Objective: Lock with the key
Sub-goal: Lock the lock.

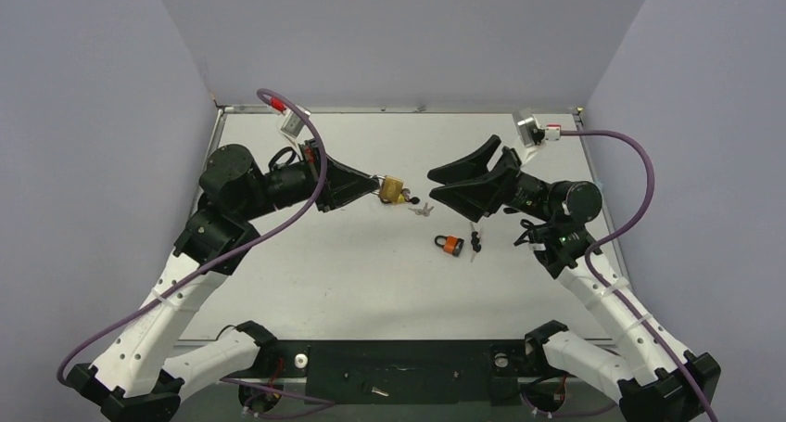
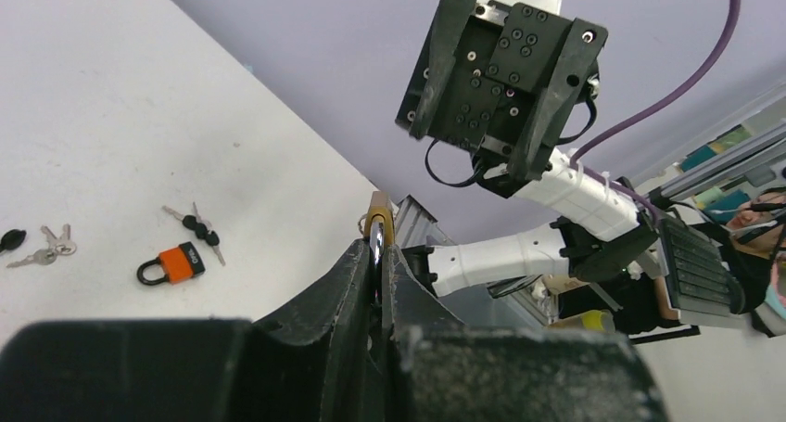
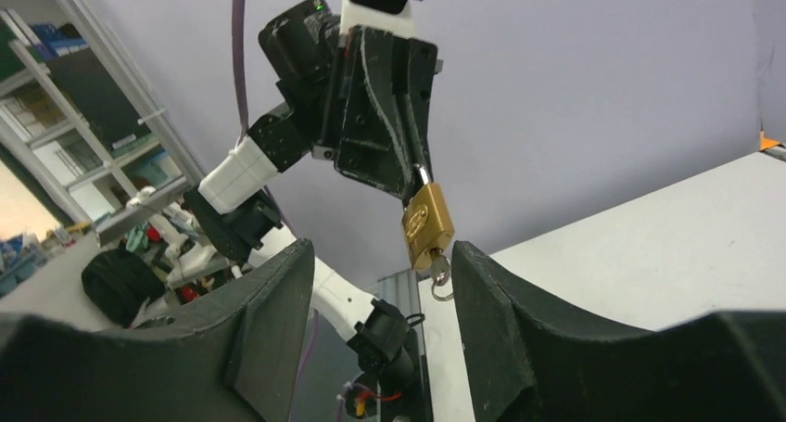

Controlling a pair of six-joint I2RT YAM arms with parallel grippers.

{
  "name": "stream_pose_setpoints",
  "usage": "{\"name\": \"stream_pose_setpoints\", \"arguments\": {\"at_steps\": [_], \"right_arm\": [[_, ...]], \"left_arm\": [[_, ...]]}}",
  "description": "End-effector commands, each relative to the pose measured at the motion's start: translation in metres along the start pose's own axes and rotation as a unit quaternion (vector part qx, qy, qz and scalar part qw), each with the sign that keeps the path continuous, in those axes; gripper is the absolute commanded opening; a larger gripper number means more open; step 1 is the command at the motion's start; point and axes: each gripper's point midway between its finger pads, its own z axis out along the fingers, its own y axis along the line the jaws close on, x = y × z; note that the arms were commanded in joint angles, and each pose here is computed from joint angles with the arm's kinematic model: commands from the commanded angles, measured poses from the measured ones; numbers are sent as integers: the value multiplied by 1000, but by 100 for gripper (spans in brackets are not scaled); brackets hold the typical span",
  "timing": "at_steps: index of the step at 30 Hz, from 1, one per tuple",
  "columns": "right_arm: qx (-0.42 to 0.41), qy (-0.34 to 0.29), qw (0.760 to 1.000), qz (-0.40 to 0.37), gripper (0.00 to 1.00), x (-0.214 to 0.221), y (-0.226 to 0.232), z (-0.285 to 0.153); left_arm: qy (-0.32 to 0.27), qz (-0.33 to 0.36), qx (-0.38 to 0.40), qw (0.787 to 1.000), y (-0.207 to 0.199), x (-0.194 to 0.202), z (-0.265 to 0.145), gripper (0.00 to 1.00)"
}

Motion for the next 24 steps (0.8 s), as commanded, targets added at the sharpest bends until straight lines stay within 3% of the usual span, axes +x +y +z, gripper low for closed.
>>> {"name": "stream_pose_setpoints", "arguments": {"at_steps": [1,12,24], "right_arm": [[-2,27,998,-57,52,4,8,17],[6,27,998,-55,46,0,-3,36],[-12,35,998,-46,29,6,7,39]], "left_arm": [[-31,12,90,995,-40,-25,-9,0],[-44,16,106,993,-47,-37,-11,0],[-43,8,100,994,-36,-36,-4,0]]}}
